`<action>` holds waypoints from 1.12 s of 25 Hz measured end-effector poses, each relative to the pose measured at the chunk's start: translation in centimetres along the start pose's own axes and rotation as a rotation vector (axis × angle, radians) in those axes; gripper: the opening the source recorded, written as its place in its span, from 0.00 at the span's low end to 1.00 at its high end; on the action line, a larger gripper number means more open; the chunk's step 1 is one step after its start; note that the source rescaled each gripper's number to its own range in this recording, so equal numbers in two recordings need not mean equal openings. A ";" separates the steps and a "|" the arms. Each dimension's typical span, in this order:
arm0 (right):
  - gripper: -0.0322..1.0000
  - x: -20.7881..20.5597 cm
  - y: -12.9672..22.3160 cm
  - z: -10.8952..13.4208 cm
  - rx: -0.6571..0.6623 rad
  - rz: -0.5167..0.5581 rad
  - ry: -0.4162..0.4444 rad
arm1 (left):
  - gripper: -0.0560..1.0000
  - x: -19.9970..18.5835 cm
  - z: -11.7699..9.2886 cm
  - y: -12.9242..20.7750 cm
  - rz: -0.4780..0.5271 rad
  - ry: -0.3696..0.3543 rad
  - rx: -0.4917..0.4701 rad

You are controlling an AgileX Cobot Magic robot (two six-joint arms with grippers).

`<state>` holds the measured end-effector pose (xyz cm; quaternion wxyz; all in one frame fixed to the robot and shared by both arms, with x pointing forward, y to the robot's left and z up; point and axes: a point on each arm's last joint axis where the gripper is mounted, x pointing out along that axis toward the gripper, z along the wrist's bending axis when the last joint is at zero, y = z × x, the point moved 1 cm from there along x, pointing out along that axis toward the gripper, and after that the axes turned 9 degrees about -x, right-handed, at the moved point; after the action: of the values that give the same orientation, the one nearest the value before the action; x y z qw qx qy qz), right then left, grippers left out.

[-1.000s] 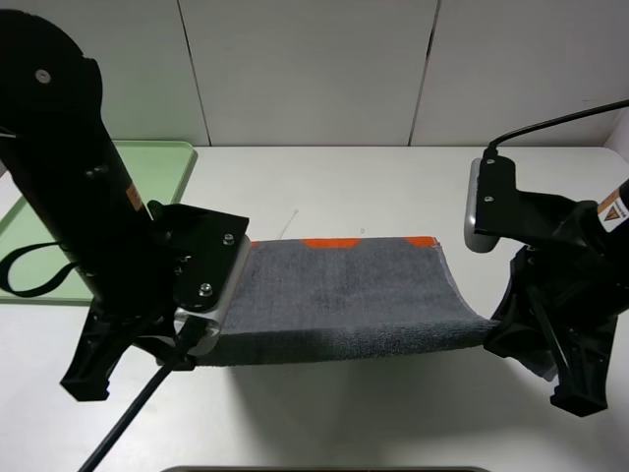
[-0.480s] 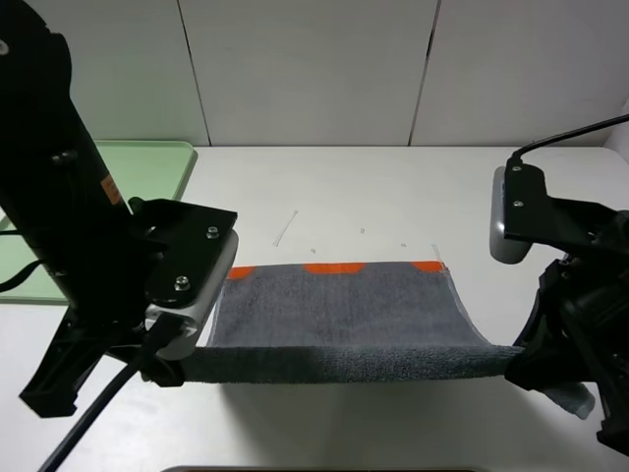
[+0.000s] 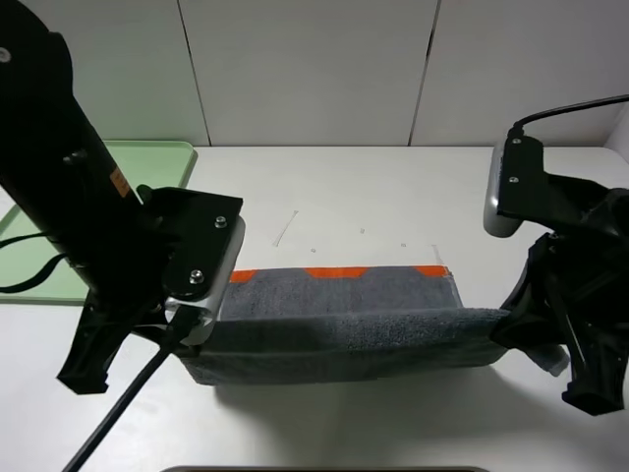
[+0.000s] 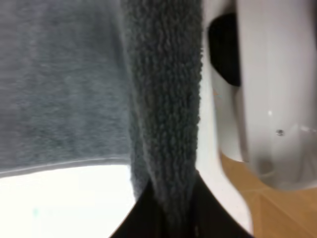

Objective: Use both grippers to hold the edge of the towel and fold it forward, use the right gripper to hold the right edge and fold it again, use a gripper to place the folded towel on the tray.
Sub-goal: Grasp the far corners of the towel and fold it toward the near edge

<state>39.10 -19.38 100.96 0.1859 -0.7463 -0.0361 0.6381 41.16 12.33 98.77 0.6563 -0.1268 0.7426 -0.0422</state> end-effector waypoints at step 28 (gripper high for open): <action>0.03 5.2 -0.4 -4.7 -0.182 0.129 0.166 | 0.05 4.6 4.2 1.4 -0.102 -0.334 -0.001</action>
<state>44.65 -18.61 96.78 0.0783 -0.8110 -0.0304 0.5789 44.60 13.01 93.40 0.7674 -0.1697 0.6159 -0.0536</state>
